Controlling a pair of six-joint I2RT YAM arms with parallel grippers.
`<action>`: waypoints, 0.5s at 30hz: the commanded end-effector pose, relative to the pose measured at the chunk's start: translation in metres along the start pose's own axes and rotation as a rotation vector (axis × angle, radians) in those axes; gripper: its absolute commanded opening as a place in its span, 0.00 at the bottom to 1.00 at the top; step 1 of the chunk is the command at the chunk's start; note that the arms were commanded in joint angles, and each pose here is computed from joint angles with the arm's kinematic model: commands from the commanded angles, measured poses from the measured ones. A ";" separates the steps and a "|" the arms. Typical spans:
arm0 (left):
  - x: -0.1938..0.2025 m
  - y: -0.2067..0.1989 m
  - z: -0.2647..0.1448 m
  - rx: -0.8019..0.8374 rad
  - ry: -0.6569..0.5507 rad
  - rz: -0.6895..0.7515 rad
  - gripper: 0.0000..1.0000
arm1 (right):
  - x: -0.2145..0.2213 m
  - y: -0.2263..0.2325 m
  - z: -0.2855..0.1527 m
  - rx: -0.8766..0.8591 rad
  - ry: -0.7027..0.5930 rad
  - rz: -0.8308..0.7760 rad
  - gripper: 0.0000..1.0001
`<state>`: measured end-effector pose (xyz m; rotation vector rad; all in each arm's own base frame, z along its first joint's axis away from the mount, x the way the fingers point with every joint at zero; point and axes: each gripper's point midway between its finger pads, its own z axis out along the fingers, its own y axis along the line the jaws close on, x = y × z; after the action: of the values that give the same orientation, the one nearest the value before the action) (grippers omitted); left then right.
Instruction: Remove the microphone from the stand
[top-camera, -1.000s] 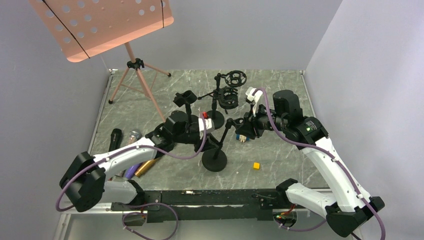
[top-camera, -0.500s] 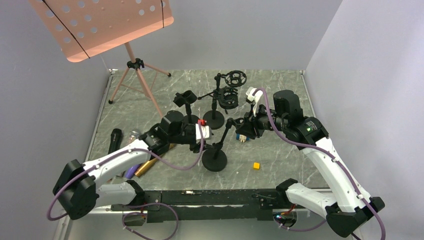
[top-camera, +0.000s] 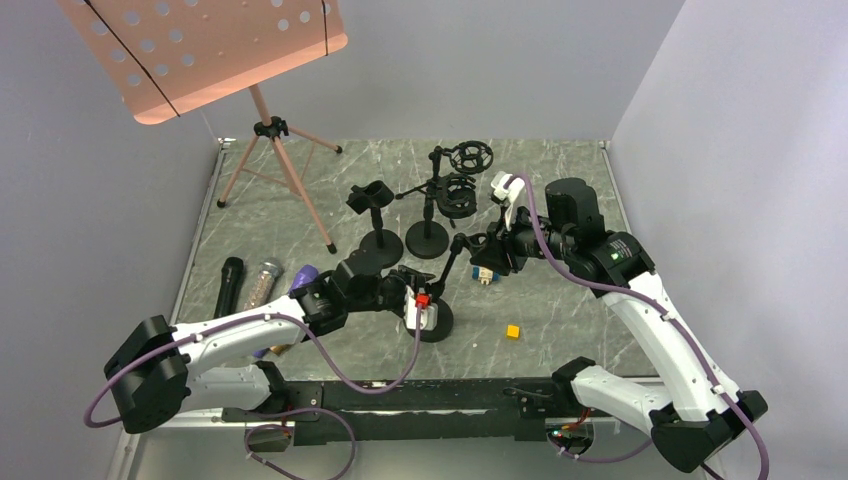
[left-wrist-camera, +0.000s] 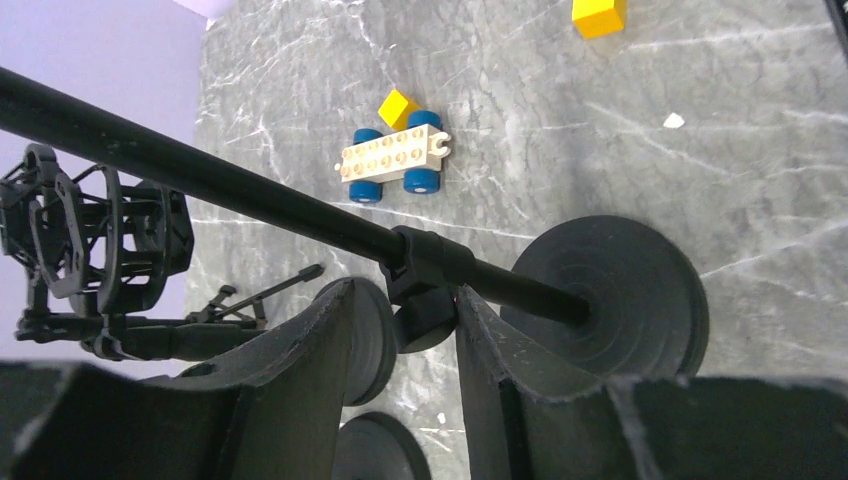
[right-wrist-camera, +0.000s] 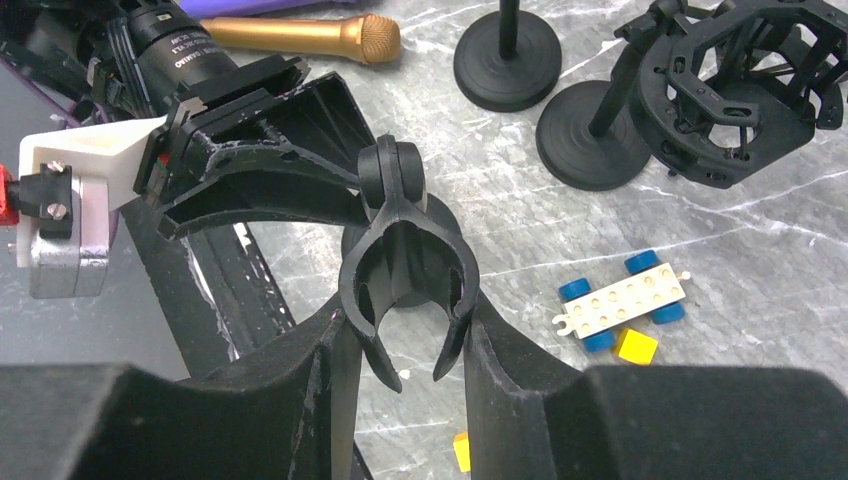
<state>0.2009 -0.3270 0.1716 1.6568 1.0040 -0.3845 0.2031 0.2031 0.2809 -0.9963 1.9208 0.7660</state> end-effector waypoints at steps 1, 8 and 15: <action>0.005 0.016 -0.002 -0.065 0.035 0.112 0.44 | 0.001 -0.002 -0.001 0.010 0.012 0.000 0.00; 0.017 0.022 0.003 -0.079 0.127 -0.066 0.18 | -0.002 -0.004 0.001 0.014 0.006 -0.005 0.00; -0.004 0.012 -0.008 0.137 -0.029 -0.634 0.00 | -0.001 -0.006 -0.005 0.036 0.015 -0.031 0.00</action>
<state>0.2192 -0.3221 0.1631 1.5733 1.2932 -0.4845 0.2132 0.1996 0.2807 -0.9686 1.9249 0.7234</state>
